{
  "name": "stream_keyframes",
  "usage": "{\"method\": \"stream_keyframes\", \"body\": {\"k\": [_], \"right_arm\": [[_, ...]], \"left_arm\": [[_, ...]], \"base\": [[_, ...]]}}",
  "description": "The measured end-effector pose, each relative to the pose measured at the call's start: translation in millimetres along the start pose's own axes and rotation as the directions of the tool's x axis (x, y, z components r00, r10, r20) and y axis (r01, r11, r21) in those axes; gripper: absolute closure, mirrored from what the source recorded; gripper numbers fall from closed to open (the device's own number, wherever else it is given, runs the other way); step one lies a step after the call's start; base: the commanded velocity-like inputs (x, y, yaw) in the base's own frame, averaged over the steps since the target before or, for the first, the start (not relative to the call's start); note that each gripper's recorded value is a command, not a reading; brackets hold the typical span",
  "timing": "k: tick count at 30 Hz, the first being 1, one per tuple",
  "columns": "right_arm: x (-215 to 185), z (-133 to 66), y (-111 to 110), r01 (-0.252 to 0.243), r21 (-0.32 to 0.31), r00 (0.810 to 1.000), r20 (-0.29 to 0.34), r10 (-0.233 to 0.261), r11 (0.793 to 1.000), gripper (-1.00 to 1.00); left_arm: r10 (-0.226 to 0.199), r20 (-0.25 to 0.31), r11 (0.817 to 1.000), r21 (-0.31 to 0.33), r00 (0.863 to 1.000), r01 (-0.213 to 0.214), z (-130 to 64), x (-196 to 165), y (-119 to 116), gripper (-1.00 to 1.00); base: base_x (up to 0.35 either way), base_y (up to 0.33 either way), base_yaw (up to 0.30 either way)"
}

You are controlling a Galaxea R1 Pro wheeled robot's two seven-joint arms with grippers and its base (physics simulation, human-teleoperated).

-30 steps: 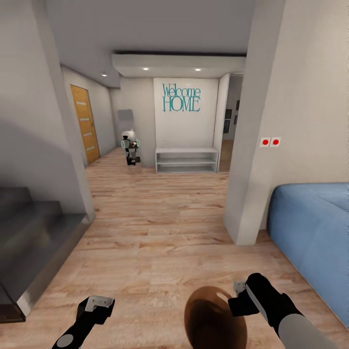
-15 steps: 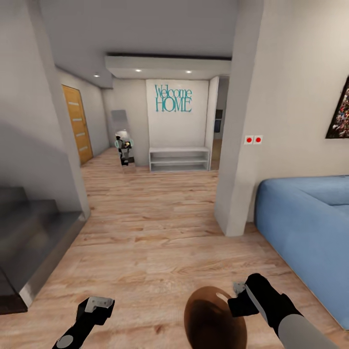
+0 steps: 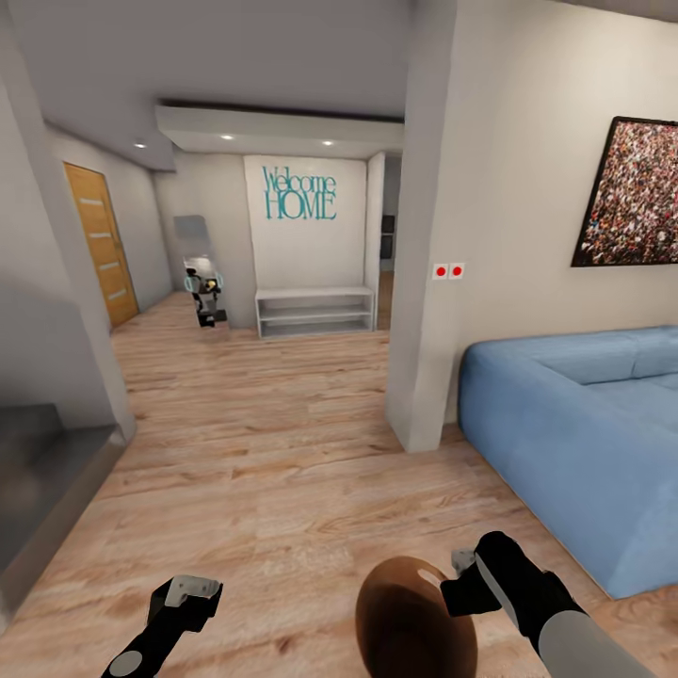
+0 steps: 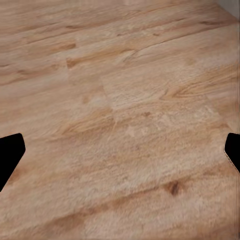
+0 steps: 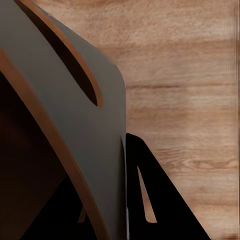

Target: Put the three can of soda from the living room inside the tash can in the kitchen.

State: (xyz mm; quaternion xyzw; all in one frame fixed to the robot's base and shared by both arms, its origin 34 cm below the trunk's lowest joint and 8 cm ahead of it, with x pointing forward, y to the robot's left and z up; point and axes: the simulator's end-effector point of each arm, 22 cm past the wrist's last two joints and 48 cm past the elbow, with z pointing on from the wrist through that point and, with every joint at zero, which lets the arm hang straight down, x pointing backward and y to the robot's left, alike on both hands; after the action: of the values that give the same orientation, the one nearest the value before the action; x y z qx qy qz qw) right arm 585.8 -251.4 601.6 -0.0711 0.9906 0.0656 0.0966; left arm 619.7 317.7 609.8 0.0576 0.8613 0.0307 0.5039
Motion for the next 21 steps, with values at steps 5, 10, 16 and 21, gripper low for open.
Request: {"method": "stream_keyframes", "body": {"k": [5,10,16,21], "right_arm": [[-0.9,-1.0,1.9,-0.004,-0.006,1.000,0.003,0.004,1.000,1.00],[-1.3,-2.2,-1.5,0.006,0.010,1.000,0.005,-0.006,1.000,1.00],[-2.5,-3.7,0.2,0.001,0.004,1.000,0.009,-0.001,1.000,1.00],[-3.3,-5.0,0.1,0.003,0.007,1.000,0.012,-0.003,1.000,1.00]], "left_arm": [[0.001,0.002,1.000,0.000,1.000,-0.001,-0.3,-1.2,-0.1,-1.00],[0.002,0.005,1.000,0.000,1.000,-0.002,-0.5,-2.7,-0.1,-1.00],[0.003,0.009,1.000,0.000,1.000,-0.003,-0.9,-4.8,0.1,-1.00],[0.003,0.013,1.000,0.000,1.000,-0.003,-1.2,-6.4,0.3,-1.00]], "base": [[0.000,-0.067,-0.244],[0.000,-0.228,-0.244],[0.000,-0.270,-0.243],[0.000,-0.278,-0.240]]}}
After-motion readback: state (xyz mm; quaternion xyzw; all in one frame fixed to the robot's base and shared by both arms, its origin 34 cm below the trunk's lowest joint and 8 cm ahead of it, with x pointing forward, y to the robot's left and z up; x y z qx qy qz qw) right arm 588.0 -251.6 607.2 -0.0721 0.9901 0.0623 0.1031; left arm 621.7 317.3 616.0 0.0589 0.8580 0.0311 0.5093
